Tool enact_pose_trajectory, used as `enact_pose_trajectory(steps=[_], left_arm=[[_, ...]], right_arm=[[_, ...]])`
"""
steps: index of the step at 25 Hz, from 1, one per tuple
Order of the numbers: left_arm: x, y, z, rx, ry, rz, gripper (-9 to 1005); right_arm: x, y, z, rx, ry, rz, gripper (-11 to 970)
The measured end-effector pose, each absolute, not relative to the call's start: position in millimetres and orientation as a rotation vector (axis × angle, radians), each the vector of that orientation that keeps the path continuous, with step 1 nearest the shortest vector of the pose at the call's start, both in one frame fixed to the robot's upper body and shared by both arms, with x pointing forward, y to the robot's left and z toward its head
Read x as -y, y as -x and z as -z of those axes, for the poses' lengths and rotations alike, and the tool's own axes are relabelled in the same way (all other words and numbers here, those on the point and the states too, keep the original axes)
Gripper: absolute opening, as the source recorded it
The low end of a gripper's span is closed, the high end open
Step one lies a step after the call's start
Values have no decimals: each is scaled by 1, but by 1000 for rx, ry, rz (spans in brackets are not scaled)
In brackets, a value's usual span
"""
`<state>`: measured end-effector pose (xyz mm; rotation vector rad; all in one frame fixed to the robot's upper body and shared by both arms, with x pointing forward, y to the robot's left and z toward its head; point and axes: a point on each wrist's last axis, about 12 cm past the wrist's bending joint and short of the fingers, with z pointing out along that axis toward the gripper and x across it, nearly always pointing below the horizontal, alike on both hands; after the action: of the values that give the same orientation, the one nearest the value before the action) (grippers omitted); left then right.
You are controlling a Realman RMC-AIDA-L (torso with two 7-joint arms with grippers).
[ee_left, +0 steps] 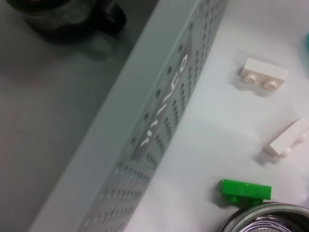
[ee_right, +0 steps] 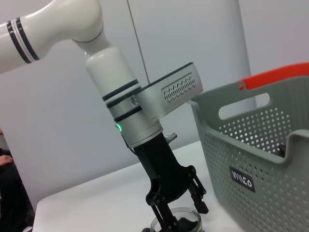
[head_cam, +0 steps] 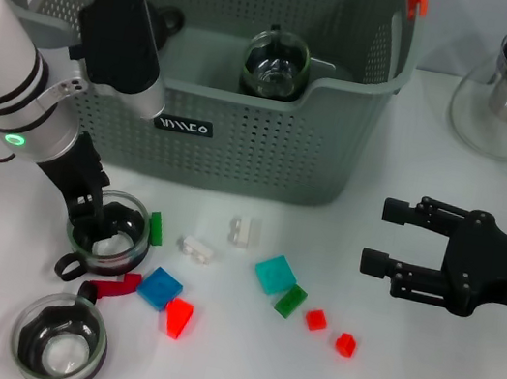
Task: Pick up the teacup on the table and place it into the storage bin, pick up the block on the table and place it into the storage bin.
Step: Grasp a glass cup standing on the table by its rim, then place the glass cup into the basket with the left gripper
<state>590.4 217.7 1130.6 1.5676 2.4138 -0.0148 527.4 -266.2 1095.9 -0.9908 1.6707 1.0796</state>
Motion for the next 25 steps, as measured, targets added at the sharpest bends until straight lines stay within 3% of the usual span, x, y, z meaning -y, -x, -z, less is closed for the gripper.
enact_pose_trajectory(steps=[9, 12, 25], left_arm=[[-218, -592, -1131, -2432, -1560, 0, 650], [-218, -592, -1131, -2433, -1560, -2, 448], [-220, -592, -1132, -2445, -1538, -2, 149]], right_arm=[[267, -527, -1095, -1676, 986, -1084, 823], [267, -527, -1095, -1676, 985, -1084, 823], [267, -527, -1095, -1676, 985, -1084, 824]])
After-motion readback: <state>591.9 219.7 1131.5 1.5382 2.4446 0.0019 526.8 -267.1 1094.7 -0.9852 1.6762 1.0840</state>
